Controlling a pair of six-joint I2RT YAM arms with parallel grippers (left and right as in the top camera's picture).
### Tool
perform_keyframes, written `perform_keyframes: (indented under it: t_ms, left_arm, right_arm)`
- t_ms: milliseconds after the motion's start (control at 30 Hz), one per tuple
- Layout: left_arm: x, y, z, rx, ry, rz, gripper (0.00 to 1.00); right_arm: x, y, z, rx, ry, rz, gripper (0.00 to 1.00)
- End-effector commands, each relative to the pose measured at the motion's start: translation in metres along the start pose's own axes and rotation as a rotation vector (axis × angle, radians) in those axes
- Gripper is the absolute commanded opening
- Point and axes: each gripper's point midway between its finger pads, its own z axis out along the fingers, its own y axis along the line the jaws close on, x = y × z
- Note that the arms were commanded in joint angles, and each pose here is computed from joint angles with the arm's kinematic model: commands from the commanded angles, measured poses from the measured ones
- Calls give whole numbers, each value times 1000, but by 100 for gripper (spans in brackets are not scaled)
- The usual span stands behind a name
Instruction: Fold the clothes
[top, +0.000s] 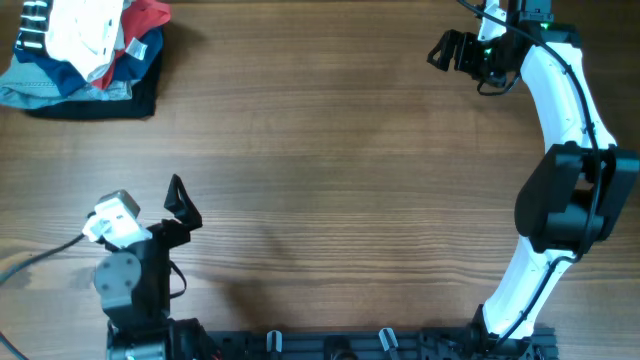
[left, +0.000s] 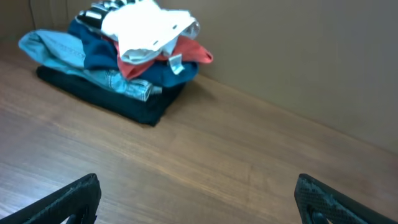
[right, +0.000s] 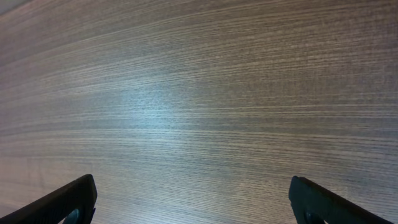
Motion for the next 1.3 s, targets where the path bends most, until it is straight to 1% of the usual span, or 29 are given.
perform_keyframes:
  t_ms: [0, 300, 433, 533, 700, 733, 800, 1267]
  left_arm:
    - [7, 2, -1, 21, -47, 14, 100]
    - [12, 4, -3, 38, -110, 12, 100]
    - [0, 1, -6, 63, -199, 10, 100]
    - [-1, 1, -3, 74, -234, 9, 100]
    - [21, 8, 5, 60, -190, 10, 100]
    - [30, 10, 8, 51, -156, 7, 100]
    - [37, 12, 9, 46, -127, 9, 100]
    - [39, 9, 9, 61, -120, 10, 100]
  right_arm:
    - [-4, 5, -7, -1, -19, -30, 100]
    - [-5, 5, -7, -1, -22, -31, 100]
    - [-5, 5, -7, -1, -22, -31, 100]
    - [-5, 5, -7, -1, -22, -31, 100]
    - [-5, 5, -7, -1, -22, -31, 100]
    - [-5, 5, -7, -1, -22, -31, 100]
    - [-5, 5, -7, -1, -22, -31, 100]
    - [-5, 5, -7, -1, -22, -31, 100]
